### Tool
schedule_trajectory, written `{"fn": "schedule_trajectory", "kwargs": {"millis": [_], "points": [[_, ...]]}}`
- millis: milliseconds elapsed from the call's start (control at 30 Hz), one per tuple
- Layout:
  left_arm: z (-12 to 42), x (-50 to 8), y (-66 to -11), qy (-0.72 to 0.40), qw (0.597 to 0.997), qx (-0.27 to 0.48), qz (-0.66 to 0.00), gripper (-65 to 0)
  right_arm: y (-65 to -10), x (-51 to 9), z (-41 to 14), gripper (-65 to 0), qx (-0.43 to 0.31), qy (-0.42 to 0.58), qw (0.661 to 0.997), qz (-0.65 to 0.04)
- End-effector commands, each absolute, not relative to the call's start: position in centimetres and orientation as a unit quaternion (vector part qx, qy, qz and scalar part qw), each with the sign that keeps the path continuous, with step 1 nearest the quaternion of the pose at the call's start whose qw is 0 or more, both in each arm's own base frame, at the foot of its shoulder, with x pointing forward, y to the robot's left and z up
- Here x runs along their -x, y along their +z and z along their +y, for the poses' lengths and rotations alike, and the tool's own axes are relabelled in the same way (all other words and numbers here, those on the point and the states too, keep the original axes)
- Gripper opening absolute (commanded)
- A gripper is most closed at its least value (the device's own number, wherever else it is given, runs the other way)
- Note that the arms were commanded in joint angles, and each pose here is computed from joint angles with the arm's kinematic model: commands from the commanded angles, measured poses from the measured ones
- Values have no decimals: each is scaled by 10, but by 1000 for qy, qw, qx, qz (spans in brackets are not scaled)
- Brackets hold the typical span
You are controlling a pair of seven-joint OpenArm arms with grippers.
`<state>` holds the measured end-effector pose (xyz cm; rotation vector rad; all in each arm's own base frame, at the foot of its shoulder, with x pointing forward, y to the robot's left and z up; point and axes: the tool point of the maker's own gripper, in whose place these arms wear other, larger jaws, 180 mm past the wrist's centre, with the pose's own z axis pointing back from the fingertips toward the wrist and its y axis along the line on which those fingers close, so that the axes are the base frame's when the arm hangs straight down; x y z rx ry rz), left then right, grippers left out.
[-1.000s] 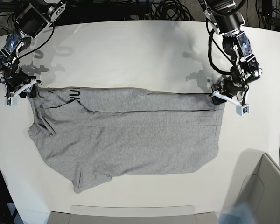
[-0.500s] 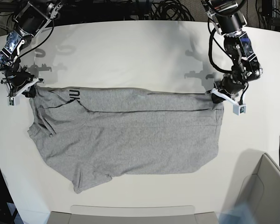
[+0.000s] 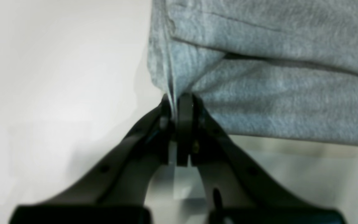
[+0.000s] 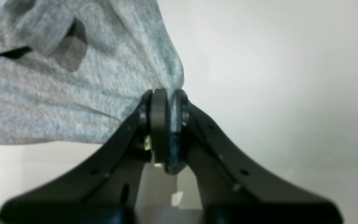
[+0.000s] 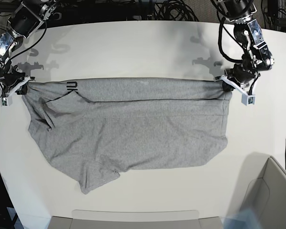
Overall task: Fold the T-shirt properly
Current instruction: 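Drag the folded edge back toward the robot with both grippers, then release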
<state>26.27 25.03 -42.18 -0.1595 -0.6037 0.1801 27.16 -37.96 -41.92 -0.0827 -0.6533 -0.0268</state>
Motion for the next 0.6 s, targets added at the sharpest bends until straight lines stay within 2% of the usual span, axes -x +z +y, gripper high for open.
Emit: {"fn": "schedule_trajectory", "kwargs": {"millis": [0,233,567], "points": [[262,-264,-411,82,945,57,-311,-650,-437,-234,-393,-650,68,4,969,-236],[266,-222,-425,68,959,40,-273,-650,-462,-192,-381,-650,57,5,978,-198],[278,-163,-438,53,974,14,-219,-650,-454,-156,-346,-650,63,26,976,-208]]}}
